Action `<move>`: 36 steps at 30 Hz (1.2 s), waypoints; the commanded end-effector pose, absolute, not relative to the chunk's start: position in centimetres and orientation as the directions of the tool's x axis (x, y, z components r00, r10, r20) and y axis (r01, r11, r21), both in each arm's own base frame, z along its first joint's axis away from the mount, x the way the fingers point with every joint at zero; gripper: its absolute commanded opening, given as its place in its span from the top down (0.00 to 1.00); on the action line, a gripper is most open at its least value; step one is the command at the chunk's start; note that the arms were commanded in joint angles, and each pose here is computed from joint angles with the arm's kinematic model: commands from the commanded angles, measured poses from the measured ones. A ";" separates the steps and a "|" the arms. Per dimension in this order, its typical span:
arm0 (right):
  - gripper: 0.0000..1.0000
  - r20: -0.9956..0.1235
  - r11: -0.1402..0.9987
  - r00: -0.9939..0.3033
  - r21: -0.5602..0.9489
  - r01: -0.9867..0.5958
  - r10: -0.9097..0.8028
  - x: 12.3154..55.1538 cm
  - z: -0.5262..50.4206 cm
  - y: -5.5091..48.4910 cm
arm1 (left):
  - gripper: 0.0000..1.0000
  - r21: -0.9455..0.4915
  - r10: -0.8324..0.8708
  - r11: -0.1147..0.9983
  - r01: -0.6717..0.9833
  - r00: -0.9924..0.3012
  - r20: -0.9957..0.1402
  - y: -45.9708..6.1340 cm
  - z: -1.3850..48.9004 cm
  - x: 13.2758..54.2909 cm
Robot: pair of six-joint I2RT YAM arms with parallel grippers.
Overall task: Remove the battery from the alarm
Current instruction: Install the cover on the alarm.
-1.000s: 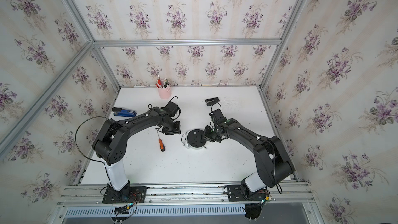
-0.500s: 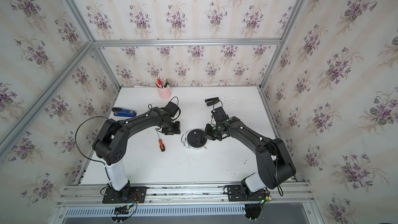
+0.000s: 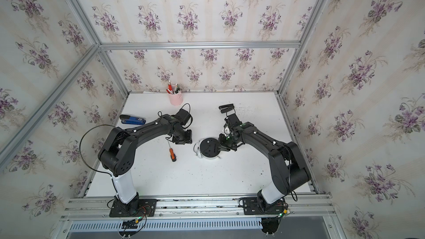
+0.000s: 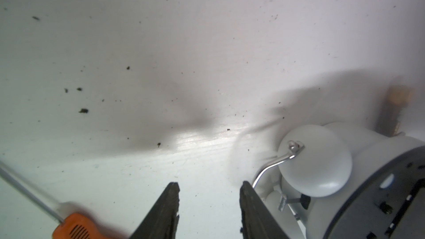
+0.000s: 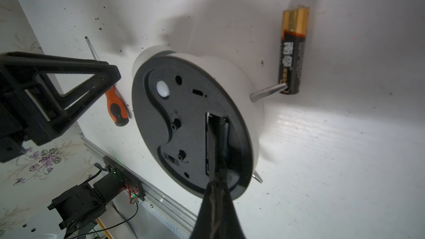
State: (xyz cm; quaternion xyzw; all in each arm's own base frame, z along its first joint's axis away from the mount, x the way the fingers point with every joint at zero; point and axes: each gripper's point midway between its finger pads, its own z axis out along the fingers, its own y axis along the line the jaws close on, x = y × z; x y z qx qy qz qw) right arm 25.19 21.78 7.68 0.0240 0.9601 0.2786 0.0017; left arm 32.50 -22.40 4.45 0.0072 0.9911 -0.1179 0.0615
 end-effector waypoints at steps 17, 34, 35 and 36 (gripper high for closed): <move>1.00 0.009 0.824 -0.998 0.564 0.056 0.061 25.6 7.3 22.3 | 0.53 -0.217 0.012 0.975 0.040 -0.992 -0.126 -22.1 4.4 32.5; 1.00 -0.052 0.815 -0.997 0.579 0.016 0.056 26.2 8.3 22.4 | 0.54 -0.218 0.017 0.975 0.044 -0.992 -0.127 -22.2 4.4 32.6; 1.00 -0.057 0.812 -0.997 0.583 0.012 0.055 26.2 8.4 22.4 | 0.54 -0.219 0.017 0.975 0.045 -0.992 -0.127 -22.2 4.5 32.6; 1.00 -0.057 0.814 -0.997 0.581 0.013 0.057 26.1 8.3 22.3 | 0.54 -0.220 0.017 0.975 0.045 -0.992 -0.128 -22.2 4.5 32.6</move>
